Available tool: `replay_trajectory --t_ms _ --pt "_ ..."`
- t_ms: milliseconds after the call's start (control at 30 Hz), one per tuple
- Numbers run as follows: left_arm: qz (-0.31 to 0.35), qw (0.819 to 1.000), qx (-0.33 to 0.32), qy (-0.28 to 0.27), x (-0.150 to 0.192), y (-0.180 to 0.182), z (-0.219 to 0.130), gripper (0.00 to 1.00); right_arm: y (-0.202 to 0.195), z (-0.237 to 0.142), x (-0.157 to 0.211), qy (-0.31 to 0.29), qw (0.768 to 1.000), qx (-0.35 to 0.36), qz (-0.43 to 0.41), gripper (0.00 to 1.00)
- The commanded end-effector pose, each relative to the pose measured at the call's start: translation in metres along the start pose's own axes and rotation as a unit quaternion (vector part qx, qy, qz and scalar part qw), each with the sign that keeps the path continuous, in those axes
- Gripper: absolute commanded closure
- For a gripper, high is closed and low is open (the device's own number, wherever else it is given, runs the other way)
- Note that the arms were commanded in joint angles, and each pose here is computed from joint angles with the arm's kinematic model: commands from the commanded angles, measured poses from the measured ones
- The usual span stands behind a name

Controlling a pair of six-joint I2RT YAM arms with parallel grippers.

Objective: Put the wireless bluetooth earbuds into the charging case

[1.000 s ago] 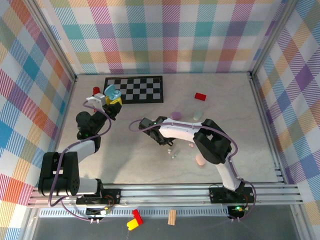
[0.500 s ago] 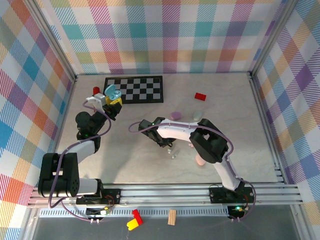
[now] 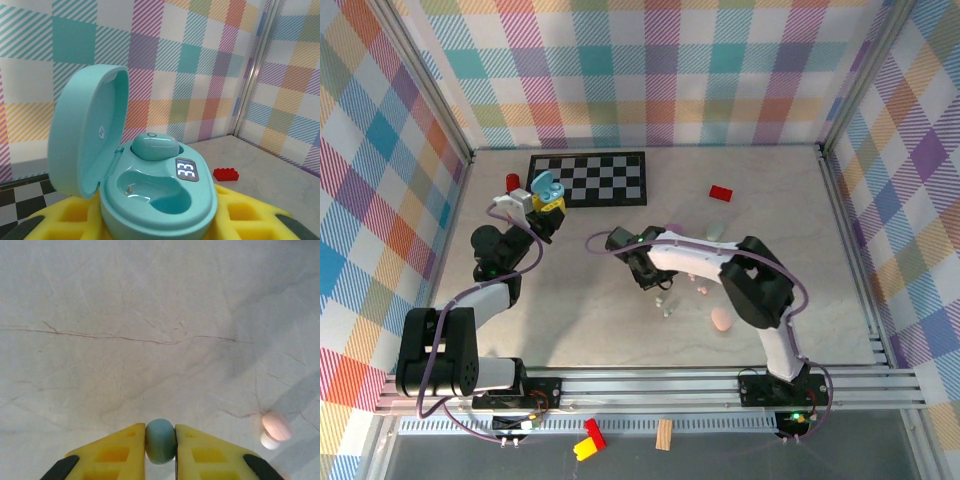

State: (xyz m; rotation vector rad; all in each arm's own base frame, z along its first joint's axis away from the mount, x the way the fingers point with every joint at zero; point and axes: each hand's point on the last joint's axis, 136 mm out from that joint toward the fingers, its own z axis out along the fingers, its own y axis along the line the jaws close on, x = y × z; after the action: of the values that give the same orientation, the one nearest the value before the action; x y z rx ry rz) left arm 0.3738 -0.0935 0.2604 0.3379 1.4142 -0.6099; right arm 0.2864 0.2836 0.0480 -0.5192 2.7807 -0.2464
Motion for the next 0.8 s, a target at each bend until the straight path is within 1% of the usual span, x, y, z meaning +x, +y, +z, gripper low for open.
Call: replay_trajectory --t_ms 0,100,200,333,467,600,767 --pt "0.017 0.999 0.031 0.000 0.000 -0.016 0.007 0.63 0.010 -0.033 -0.017 -0.031 0.993 -0.105 0.051 0.81" --pt "0.031 0.998 0.046 0.014 0.008 -0.031 0.017 0.63 0.007 -0.055 -0.024 -0.051 0.981 -0.169 0.082 0.81" --pt "0.046 0.996 0.069 0.034 0.016 -0.049 0.029 0.61 0.001 -0.081 -0.030 -0.077 0.962 -0.238 0.108 0.81" --pt "0.062 0.993 0.095 0.043 0.023 -0.072 0.043 0.61 -0.011 -0.113 -0.037 -0.110 0.934 -0.313 0.129 0.81" --pt "0.071 0.989 0.124 0.038 0.026 -0.095 0.056 0.62 -0.020 -0.152 -0.045 -0.142 0.902 -0.383 0.141 0.81" --pt "0.094 0.983 0.154 0.035 0.032 -0.125 0.066 0.63 -0.029 -0.180 -0.053 -0.166 0.879 -0.425 0.139 0.80" --pt "0.100 0.979 0.176 0.031 0.039 -0.145 0.076 0.63 -0.032 -0.211 -0.064 -0.190 0.846 -0.479 0.137 0.80"
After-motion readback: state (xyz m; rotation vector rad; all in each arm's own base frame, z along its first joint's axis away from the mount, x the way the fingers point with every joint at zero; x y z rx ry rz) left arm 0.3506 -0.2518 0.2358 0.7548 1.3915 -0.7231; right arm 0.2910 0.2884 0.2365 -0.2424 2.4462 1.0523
